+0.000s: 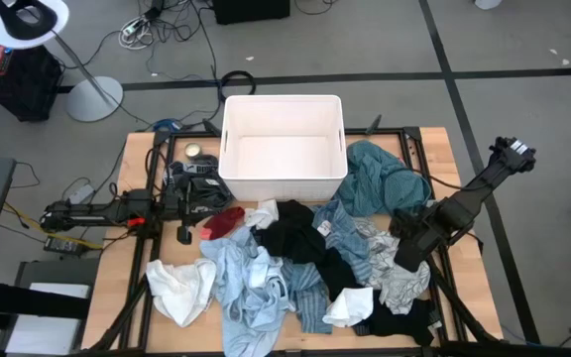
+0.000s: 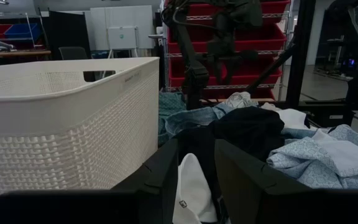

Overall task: Sort clothes
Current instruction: Put the white pajama pants into the laundry bin

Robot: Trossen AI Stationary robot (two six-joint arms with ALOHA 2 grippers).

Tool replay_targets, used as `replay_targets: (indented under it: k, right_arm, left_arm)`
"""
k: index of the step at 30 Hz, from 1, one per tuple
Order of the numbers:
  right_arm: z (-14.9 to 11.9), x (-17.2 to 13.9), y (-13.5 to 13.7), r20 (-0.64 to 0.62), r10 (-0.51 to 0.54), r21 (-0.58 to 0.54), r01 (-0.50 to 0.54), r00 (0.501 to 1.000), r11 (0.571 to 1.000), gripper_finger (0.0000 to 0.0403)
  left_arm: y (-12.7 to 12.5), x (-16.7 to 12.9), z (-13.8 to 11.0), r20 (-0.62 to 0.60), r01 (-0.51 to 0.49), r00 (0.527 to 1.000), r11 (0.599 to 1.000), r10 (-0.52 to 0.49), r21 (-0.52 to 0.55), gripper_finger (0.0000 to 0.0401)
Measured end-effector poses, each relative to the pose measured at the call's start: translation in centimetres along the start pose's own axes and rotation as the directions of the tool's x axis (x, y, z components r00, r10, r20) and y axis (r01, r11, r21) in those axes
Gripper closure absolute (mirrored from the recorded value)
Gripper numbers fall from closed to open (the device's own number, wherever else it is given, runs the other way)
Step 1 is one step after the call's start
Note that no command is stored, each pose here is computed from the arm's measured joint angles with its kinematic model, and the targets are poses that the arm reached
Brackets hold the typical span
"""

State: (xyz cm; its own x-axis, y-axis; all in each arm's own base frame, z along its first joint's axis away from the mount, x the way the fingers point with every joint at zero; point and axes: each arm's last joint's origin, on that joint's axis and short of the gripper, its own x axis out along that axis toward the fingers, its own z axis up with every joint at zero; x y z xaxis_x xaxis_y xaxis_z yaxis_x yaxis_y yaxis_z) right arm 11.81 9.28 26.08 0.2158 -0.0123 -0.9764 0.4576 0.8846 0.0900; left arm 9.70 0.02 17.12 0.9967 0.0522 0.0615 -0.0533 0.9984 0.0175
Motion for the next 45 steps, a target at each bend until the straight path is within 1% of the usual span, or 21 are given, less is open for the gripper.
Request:
replay_targets:
  k: [2, 5, 10, 15, 18, 20, 25, 31, 35, 40, 43, 45]
  right_arm:
    - [0.1, 0.1, 0.2, 0.002, 0.004, -0.012, -0.004, 1.000, 1.000, 0.0257]
    - [0.1, 0.2, 0.4, 0.001, 0.001, 0.006, -0.001, 1.000, 1.000, 0.0226]
    - [0.2, 0.8, 0.8, -0.011, -0.031, -0.007, 0.031, 0.999, 0.999, 0.0160]
    - [0.4, 1.8, 1.8, -0.039, -0.058, -0.059, 0.056, 0.998, 0.997, 0.0098]
    - [0.6, 2.5, 2.5, -0.042, -0.063, -0.078, 0.060, 0.997, 0.995, 0.0074]
    - [0.7, 3.0, 2.8, -0.050, -0.084, -0.086, 0.079, 0.995, 0.993, 0.0066]
    - [0.2, 5.1, 2.5, -0.077, -0.138, -0.117, 0.129, 0.987, 0.985, 0.0068]
    - [-0.8, 7.7, 1.3, -0.063, -0.114, -0.096, 0.107, 0.992, 0.990, 0.0085]
    - [-1.4, 9.7, 0.5, -0.057, -0.098, -0.090, 0.093, 0.994, 0.992, 0.0086]
    - [-2.0, 11.7, -0.2, -0.042, -0.051, -0.071, 0.048, 0.998, 0.996, 0.0088]
    - [-2.2, 12.0, -0.5, -0.042, -0.055, -0.048, 0.053, 0.998, 0.997, 0.0105]
    - [-2.1, 12.1, -0.5, -0.039, -0.052, -0.052, 0.050, 0.998, 0.997, 0.0135]
  left_arm:
    - [0.0, 0.0, 0.0, 0.000, 0.000, 1.000, 1.000, 0.000, 0.000, 0.0288]
    - [0.0, 0.0, 0.0, 0.000, 0.000, 1.000, 1.000, 0.000, 0.000, 0.0288]
    - [0.0, 0.0, 0.0, 0.000, 0.000, 1.000, 1.000, 0.000, 0.000, 0.0288]
    - [0.0, 0.0, 0.0, 0.001, 0.000, 1.000, 1.000, 0.000, 0.000, 0.0288]
    - [0.0, 0.0, 0.0, 0.000, 0.000, 1.000, 1.000, 0.000, 0.000, 0.0288]
    - [0.0, 0.0, 0.0, 0.000, 0.001, 1.000, 1.000, -0.001, 0.000, 0.0288]
    - [0.0, 0.0, 0.0, 0.000, 0.000, 1.000, 1.000, 0.000, 0.000, 0.0288]
    - [0.0, 0.0, 0.0, 0.000, 0.000, 1.000, 1.000, 0.000, 0.000, 0.0288]
    - [0.0, 0.0, 0.0, 0.000, 0.000, 1.000, 1.000, 0.000, 0.000, 0.0288]
    - [0.0, 0.0, 0.0, 0.000, 0.000, 1.000, 1.000, 0.000, 0.000, 0.0288]
    - [0.0, 0.0, 0.0, 0.001, 0.000, 1.000, 1.000, 0.000, 0.000, 0.0288]
    - [0.0, 0.0, 0.0, 0.003, 0.000, 1.000, 1.000, 0.000, -0.001, 0.0288]
